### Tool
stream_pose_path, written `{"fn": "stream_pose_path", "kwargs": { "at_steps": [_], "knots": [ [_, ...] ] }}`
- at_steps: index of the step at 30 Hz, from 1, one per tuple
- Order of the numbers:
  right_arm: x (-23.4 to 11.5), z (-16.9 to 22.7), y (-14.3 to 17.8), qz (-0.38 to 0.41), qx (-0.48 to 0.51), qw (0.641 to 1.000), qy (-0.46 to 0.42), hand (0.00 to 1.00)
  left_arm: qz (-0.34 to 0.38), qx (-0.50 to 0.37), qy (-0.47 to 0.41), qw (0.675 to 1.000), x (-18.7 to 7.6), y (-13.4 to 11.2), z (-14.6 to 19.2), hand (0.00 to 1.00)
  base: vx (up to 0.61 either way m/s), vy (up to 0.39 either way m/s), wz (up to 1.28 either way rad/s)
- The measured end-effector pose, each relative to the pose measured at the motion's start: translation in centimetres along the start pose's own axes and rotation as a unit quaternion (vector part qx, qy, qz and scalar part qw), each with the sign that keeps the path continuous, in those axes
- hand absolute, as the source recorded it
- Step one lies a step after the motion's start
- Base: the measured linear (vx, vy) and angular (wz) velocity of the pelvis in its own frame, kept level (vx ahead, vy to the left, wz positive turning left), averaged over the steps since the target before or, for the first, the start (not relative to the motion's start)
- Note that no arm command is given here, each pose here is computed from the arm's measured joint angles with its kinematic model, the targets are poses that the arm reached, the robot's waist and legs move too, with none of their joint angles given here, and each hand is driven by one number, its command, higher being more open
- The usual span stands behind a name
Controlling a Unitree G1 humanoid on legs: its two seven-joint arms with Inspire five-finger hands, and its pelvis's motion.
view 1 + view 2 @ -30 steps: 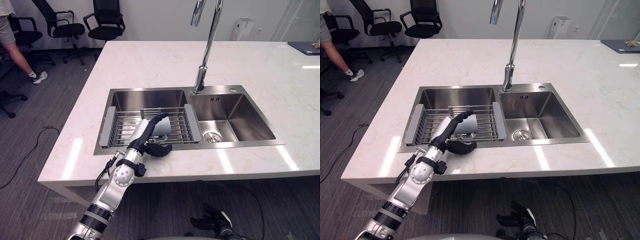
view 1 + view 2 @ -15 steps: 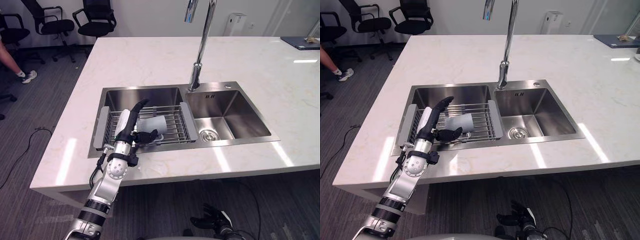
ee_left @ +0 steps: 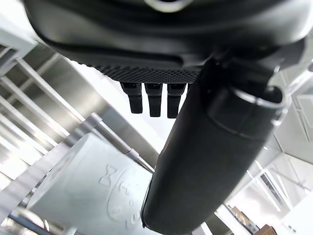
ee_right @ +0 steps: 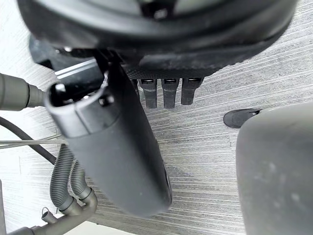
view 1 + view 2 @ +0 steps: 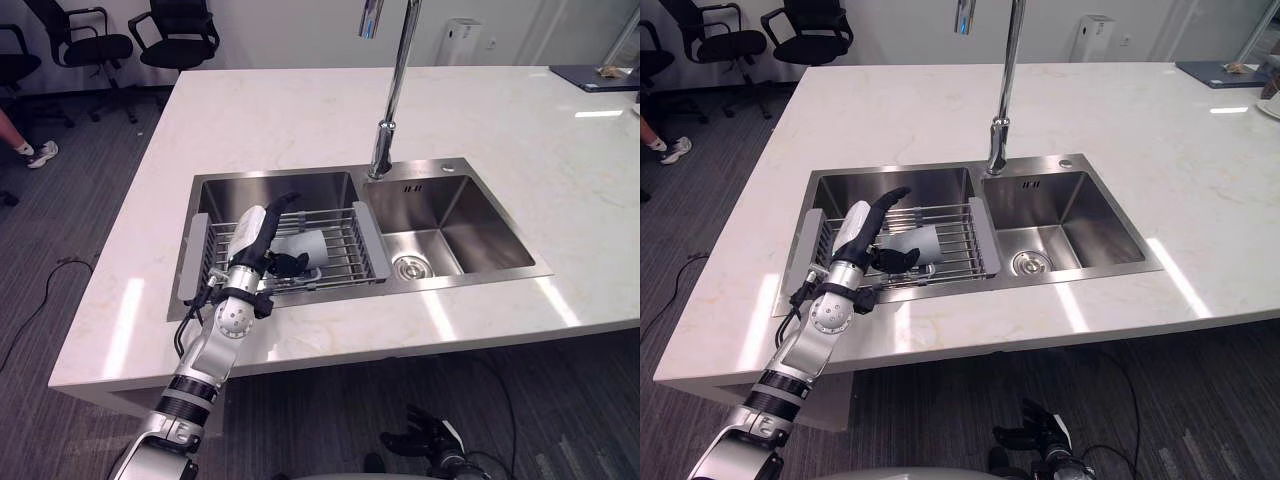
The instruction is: Walk over to the sink, pick up the cup, carry it to the dishwasher, place the cup inside the dishwasher, then close the dishwasher door
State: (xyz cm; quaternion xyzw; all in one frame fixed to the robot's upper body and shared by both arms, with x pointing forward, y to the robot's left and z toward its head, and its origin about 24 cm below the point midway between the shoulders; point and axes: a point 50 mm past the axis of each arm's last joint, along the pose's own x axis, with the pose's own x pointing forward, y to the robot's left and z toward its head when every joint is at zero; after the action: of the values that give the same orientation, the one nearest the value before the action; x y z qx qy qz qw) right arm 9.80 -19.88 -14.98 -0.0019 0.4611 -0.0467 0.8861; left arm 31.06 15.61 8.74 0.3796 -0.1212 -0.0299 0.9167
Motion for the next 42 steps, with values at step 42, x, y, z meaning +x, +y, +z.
{"fn": "stream_pose_path", "kwargs": {
  "at_steps": [42],
  "knots": [
    [-0.2,-0.4,-1.1,-0.011,-0.014,1.000,0.007,0.90,-0.069,0.076,0.048,0.994,0.6,0.5,-2.7,0.90,-0.01,-0.002,0.00]
  ]
}}
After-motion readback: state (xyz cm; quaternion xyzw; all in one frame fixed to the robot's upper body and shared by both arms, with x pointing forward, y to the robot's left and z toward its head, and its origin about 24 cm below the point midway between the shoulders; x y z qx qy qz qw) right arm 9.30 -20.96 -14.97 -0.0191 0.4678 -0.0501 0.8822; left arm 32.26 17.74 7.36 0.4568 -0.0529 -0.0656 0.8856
